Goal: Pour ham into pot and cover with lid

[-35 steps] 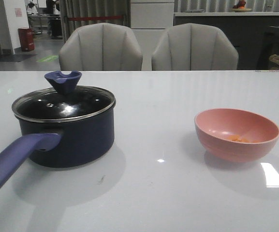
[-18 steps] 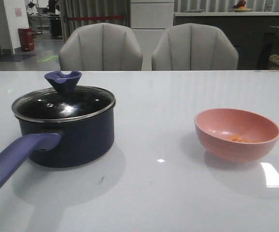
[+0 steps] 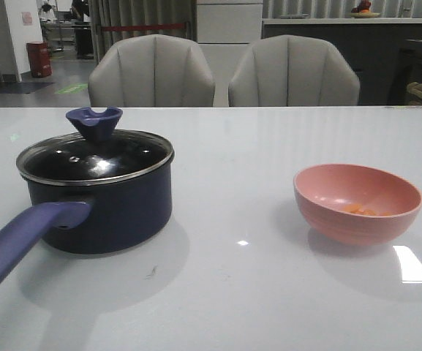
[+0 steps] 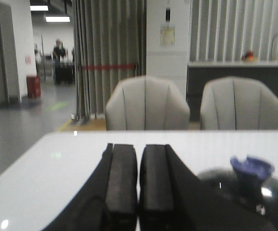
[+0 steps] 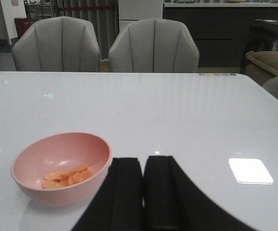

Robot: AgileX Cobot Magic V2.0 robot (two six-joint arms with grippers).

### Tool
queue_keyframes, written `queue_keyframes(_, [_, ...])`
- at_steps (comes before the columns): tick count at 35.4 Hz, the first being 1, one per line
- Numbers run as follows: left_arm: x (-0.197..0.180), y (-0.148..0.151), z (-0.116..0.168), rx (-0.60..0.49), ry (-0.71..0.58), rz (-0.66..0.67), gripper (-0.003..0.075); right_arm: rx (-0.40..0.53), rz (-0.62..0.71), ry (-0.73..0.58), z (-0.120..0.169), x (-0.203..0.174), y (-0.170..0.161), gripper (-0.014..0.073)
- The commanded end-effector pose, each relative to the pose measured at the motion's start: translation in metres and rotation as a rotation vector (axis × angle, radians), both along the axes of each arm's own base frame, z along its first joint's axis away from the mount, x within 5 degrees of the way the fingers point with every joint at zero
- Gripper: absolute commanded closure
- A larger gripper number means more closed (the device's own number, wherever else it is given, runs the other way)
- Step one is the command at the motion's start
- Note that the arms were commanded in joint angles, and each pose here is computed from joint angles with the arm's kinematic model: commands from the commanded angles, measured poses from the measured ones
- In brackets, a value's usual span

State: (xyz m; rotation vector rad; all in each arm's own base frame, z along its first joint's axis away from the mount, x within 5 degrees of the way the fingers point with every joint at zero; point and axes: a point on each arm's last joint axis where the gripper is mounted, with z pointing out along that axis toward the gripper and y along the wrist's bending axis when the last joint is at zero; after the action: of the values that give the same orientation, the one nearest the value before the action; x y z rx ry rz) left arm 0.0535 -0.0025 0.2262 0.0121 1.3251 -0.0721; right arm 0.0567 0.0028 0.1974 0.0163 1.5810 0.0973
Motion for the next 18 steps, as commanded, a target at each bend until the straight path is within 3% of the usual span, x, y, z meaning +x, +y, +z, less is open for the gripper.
queue_keyframes(1, [-0.009, 0.003, 0.018, -0.057, -0.245, 0.015, 0.0607, -0.011, -0.004, -0.113, 0.011, -0.002, 0.0, 0.0448])
queue_keyframes(6, [-0.011, 0.003, 0.041, -0.085, -0.218, 0.004, 0.0607, -0.011, -0.004, -0.113, 0.011, -0.002, 0.0, 0.0448])
queue_keyframes(18, [0.016, -0.004, 0.094, -0.057, 0.221, -0.043, 0.0607, -0.011, -0.004, -0.113, 0.011, -0.002, 0.0, 0.0448])
